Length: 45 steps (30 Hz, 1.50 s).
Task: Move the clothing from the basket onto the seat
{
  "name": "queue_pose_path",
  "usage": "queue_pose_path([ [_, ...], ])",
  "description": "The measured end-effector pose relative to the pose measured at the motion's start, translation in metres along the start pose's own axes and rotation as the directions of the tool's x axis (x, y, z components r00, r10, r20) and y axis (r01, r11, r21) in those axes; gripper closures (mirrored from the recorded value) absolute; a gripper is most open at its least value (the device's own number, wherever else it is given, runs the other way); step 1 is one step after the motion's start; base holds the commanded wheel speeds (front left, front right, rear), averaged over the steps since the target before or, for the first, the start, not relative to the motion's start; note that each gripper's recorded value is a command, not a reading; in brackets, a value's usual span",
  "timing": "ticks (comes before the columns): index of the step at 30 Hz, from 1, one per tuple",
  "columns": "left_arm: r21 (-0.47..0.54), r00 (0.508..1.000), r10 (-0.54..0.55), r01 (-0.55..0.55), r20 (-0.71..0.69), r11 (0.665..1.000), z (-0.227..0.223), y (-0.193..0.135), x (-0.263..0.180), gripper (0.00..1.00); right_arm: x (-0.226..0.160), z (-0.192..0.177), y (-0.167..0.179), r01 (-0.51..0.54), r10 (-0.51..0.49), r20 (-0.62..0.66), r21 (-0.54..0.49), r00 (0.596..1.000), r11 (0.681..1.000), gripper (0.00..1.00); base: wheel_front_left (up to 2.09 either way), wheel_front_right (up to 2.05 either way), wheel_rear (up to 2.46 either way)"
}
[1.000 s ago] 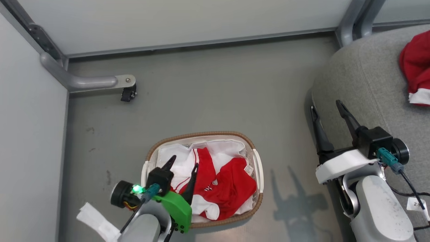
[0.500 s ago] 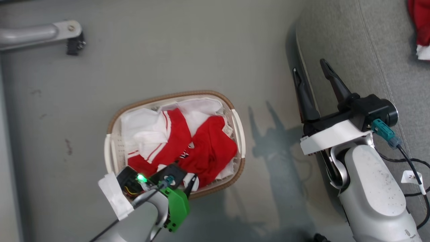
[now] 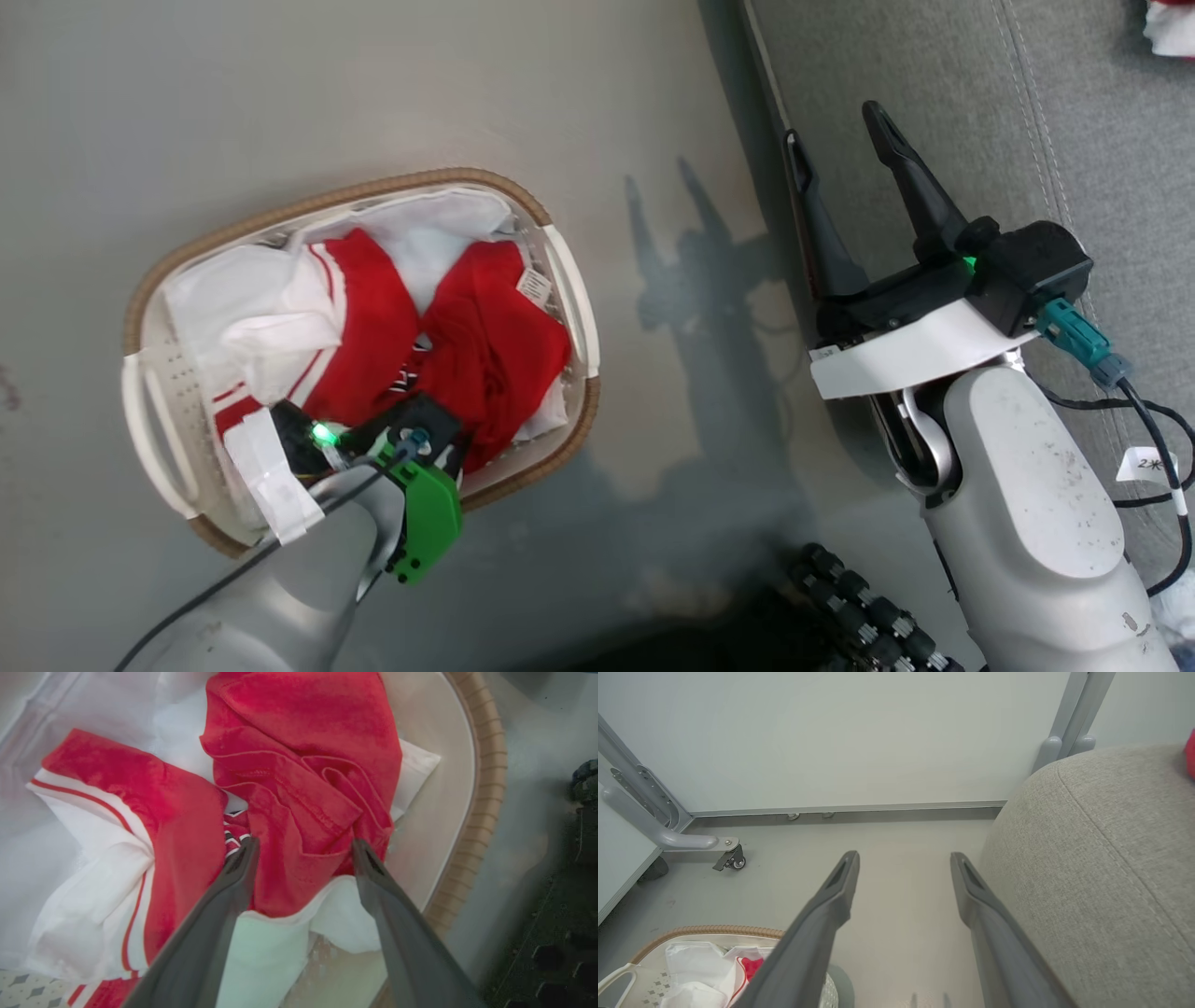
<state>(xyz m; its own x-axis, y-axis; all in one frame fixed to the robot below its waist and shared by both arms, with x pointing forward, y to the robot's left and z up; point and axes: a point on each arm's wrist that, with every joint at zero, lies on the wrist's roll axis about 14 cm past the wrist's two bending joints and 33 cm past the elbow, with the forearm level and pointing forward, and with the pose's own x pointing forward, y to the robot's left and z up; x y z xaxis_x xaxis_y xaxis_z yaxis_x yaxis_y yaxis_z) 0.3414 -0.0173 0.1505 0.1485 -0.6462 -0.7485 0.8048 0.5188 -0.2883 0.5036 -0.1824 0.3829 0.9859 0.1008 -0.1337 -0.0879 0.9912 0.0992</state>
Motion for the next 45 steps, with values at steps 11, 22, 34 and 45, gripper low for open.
queue_pose_path([
  [11, -0.023, 0.996, -0.023, 0.021, -0.081, 1.000, -0.022, 0.008, 0.034, 0.00, 0.001, -0.026, -0.016, 0.030, -0.031, -0.060, -0.011, 0.998, 0.999, 0.00, 0.00, 0.00, 0.00],
  [22, -0.039, 0.995, -0.003, -0.001, -0.095, 0.999, -0.019, 0.010, 0.034, 1.00, 0.000, -0.027, -0.016, 0.029, -0.029, -0.067, -0.014, 0.997, 0.999, 0.00, 0.00, 0.00, 0.00],
  [34, 0.001, 0.998, 0.027, -0.028, 0.063, 1.000, 0.036, -0.003, 0.003, 1.00, -0.016, 0.000, -0.012, 0.034, -0.035, -0.032, -0.046, 0.999, 0.998, 0.00, 0.00, 0.00, 0.00],
  [45, 0.065, 0.918, 0.104, -0.140, 0.384, 0.988, 0.143, -0.009, -0.068, 1.00, -0.056, 0.030, -0.003, 0.047, -0.047, 0.006, -0.071, 0.999, 0.996, 0.00, 0.00, 0.00, 0.00],
])
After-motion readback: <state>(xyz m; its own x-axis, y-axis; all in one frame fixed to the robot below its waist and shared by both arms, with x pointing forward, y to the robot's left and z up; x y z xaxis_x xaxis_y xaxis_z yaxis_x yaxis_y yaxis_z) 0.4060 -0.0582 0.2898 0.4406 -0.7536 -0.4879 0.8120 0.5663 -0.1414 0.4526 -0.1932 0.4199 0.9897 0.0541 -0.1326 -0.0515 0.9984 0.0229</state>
